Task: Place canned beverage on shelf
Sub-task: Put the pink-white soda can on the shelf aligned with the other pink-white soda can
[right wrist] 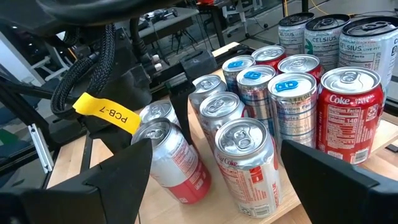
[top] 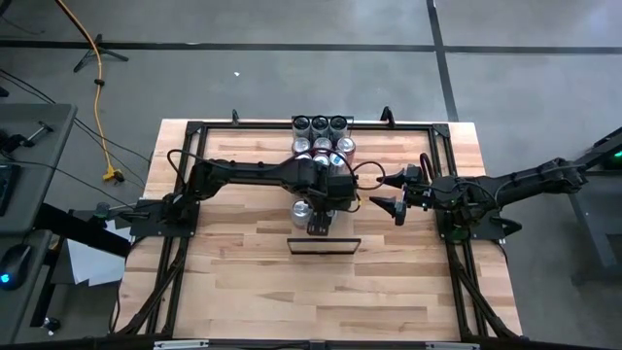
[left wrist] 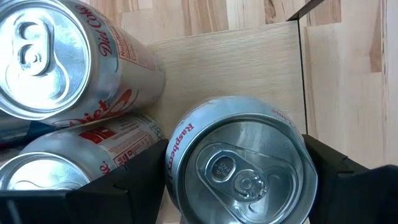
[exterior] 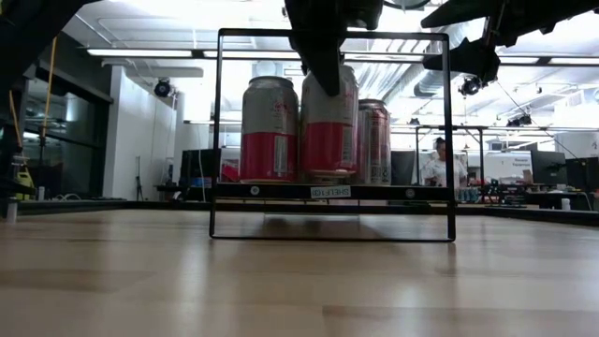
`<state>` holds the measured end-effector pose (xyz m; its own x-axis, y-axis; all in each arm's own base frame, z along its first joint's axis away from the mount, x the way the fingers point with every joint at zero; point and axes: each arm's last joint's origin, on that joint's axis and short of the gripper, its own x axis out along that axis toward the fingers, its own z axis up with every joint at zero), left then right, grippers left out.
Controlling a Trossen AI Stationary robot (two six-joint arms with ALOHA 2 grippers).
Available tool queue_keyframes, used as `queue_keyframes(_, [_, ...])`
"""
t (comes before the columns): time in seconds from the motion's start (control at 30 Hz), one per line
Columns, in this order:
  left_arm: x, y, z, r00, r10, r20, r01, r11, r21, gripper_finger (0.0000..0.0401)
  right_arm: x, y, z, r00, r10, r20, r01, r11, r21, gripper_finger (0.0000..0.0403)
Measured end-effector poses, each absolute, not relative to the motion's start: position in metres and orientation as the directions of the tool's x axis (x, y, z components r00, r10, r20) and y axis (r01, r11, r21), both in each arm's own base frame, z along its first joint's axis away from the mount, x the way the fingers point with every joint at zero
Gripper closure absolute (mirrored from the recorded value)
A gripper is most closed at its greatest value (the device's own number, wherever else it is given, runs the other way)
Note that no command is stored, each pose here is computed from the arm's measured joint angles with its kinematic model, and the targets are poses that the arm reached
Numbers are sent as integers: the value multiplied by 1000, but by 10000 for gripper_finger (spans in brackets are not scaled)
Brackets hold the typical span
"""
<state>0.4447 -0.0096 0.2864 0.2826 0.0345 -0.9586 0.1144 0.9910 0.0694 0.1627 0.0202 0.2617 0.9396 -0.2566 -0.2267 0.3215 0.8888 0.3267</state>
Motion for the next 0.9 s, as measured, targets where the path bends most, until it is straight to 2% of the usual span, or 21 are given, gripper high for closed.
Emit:
queue_keyframes(0.4, [446, -9, 283, 272, 29, -962, 115, 991, 63, 155, 163, 20, 262, 940, -256, -227, 321, 889, 327, 61])
queue_keyframes(0.73, [446, -7, 283, 277, 29, -960, 112, 992, 63, 109, 163, 20, 262, 940, -256, -227, 321, 889, 327, 61])
queue_keyframes(0.9, [446, -7, 283, 277, 29, -960, 112, 992, 62, 99, 163, 20, 262, 940, -256, -227, 321, 889, 327, 61])
